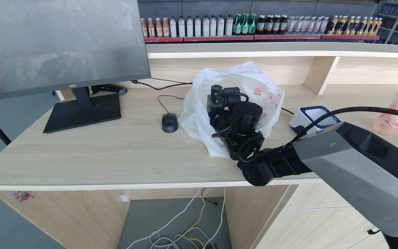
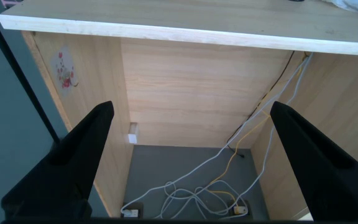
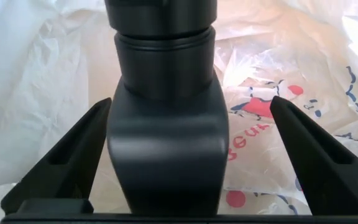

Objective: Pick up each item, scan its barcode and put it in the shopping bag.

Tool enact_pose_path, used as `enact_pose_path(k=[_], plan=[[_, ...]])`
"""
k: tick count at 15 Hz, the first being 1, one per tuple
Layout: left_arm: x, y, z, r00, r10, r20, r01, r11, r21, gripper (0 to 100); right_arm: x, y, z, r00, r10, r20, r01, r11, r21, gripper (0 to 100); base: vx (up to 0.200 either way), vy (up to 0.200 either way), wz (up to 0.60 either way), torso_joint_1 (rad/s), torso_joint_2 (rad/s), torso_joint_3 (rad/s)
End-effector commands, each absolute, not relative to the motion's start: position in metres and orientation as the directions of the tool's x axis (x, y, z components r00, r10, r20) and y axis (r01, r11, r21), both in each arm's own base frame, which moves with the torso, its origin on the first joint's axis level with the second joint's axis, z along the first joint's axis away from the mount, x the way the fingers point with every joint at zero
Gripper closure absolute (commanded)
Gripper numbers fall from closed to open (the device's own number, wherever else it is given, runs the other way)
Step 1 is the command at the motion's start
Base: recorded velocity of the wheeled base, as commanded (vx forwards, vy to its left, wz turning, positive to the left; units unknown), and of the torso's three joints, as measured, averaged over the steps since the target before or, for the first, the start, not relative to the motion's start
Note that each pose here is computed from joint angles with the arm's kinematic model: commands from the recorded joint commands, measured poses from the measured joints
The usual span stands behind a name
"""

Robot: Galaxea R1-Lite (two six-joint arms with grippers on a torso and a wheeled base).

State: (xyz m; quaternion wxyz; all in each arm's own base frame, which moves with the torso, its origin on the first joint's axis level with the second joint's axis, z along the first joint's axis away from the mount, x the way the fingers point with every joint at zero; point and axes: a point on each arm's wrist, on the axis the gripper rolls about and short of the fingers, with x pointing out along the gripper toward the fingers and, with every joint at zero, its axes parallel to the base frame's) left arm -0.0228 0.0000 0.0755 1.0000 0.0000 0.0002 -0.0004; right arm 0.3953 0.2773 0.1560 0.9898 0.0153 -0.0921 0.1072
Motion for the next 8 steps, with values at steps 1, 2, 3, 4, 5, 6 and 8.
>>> enact_pose_path(k=[1,2,3,4,5,6,8], plan=[[-0.023,0.000,0.075,1.000,-0.002,0.000,0.002,1.000,0.000,0,0.394,0.274,0.165,0.959,0.199,0.201,-0.206,0.978,0.016,0,0.000,0.000,0.00,0.000,0.00,0.000],[-0.023,0.000,0.075,1.000,0.000,0.000,0.000,1.000,0.000,0,0.392,0.273,0.170,0.958,0.197,0.210,-0.206,0.978,0.019,0,0.000,0.000,0.00,0.000,0.00,0.000],[-0.023,0.000,0.075,1.000,-0.002,0.000,0.002,1.000,0.000,0,0.391,0.272,0.172,0.957,0.197,0.214,-0.205,0.978,0.019,0,0.000,0.000,0.00,0.000,0.00,0.000],[-0.023,0.000,0.075,1.000,-0.002,0.000,0.002,1.000,0.000,0,0.389,0.272,0.180,0.953,0.198,0.228,-0.207,0.978,0.016,0,0.000,0.000,0.00,0.000,0.00,0.000],[-0.023,0.000,0.075,1.000,-0.002,0.000,0.002,1.000,0.000,0,0.387,0.270,0.186,0.951,0.196,0.240,-0.205,0.979,0.013,0,0.000,0.000,0.00,0.000,0.00,0.000],[-0.023,0.000,0.075,1.000,0.000,0.000,0.000,1.000,0.000,0,0.384,0.268,0.193,0.948,0.195,0.253,-0.205,0.979,0.011,0,0.000,0.000,0.00,0.000,0.00,0.000],[-0.023,0.000,0.075,1.000,-0.002,0.000,0.002,1.000,0.000,0,0.380,0.265,0.203,0.943,0.194,0.269,-0.204,0.979,0.011,0,0.000,0.000,0.00,0.000,0.00,0.000]])
